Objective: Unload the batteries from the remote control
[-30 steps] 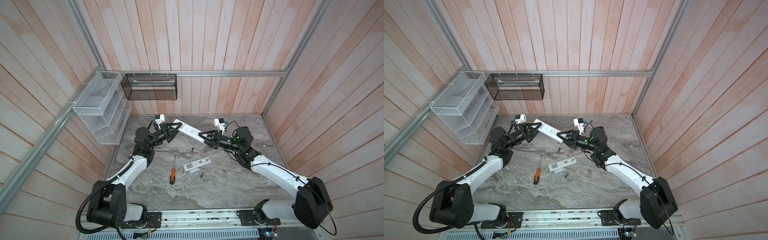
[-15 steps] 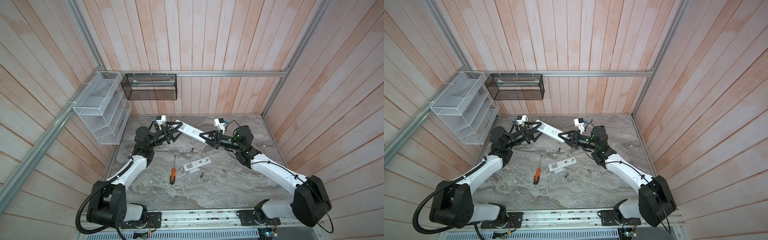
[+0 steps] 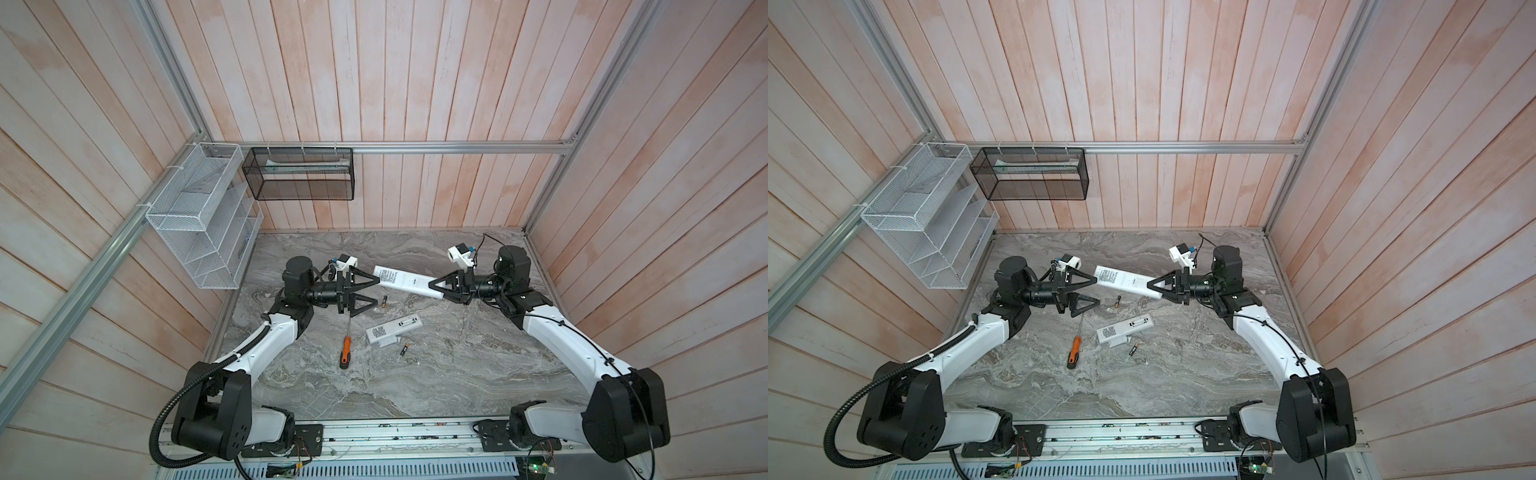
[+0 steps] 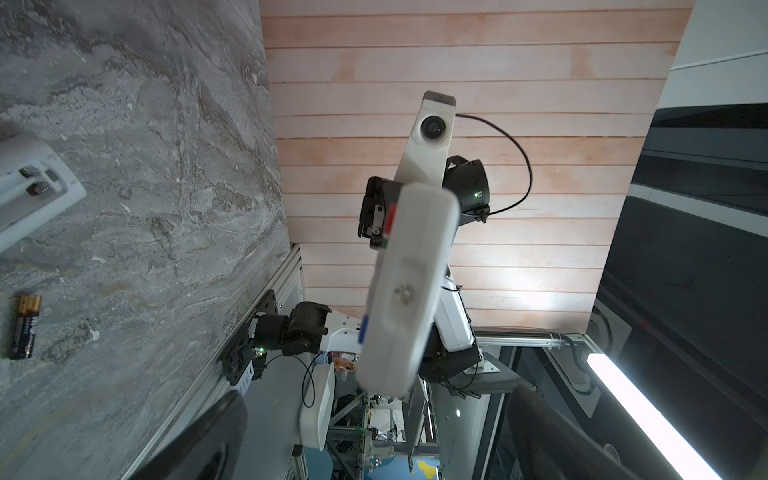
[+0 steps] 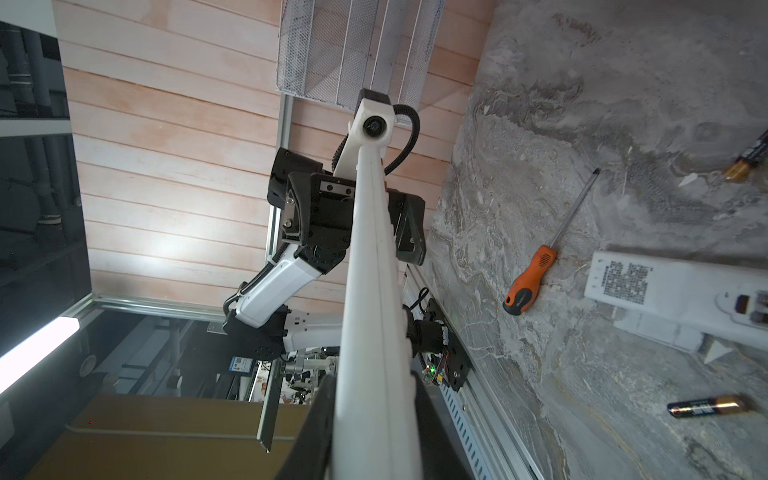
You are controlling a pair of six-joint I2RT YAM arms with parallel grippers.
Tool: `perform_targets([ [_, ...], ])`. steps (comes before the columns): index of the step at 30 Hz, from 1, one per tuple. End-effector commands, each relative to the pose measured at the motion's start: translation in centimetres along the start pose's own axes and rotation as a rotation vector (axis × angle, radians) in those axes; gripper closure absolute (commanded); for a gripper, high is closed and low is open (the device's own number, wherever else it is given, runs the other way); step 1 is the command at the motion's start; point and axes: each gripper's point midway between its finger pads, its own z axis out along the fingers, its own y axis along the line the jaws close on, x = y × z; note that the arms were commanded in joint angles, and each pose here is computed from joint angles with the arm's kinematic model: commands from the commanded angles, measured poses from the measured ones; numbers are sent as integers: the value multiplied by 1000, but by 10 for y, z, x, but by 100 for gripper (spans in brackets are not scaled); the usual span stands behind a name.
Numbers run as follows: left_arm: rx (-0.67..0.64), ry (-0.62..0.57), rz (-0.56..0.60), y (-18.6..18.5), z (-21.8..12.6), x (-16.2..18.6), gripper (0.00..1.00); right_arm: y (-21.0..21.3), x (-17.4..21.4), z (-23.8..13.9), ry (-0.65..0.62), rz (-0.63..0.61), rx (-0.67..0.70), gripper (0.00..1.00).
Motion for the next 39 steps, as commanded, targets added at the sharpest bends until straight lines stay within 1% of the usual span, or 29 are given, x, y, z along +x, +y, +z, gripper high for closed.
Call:
perform_targets([
  [1, 1, 72, 14, 2, 2, 16, 0, 4, 24, 1, 113, -20, -59, 91],
  [7, 2, 90, 26, -3, 7, 17, 0, -5, 47, 13, 204, 33, -78, 91],
  [11, 3, 106, 22, -3, 10, 21, 0, -14, 51, 17, 229, 47, -71, 91],
  [16, 2, 124, 9, 0, 11, 27, 12, -17, 49, 19, 241, 47, -73, 92],
  [20, 2, 135, 7, 2, 12, 32, 17, -21, 49, 21, 244, 53, -67, 91],
  [22, 1, 137, 5, 3, 12, 34, 25, -23, 49, 21, 247, 56, -65, 91],
  [23, -1, 138, 4, 4, 12, 34, 30, -25, 49, 21, 245, 55, -63, 91],
  [24, -1, 140, 1, 5, 12, 35, 37, -25, 48, 22, 244, 54, -61, 91],
  [25, -2, 140, 0, 5, 11, 35, 41, -25, 48, 22, 245, 54, -61, 91],
  [28, -1, 139, 5, 4, 11, 35, 45, -25, 46, 23, 243, 50, -57, 91],
  [30, -1, 138, 6, 4, 11, 35, 46, -25, 45, 23, 242, 48, -56, 91],
  [34, -4, 137, -3, 7, 11, 35, 54, -27, 44, 23, 239, 51, -49, 91],
  [37, -4, 137, -4, 8, 11, 36, 62, -29, 44, 23, 235, 52, -43, 89],
  [39, -4, 138, -5, 9, 12, 37, 68, -29, 44, 23, 235, 52, -42, 88],
])
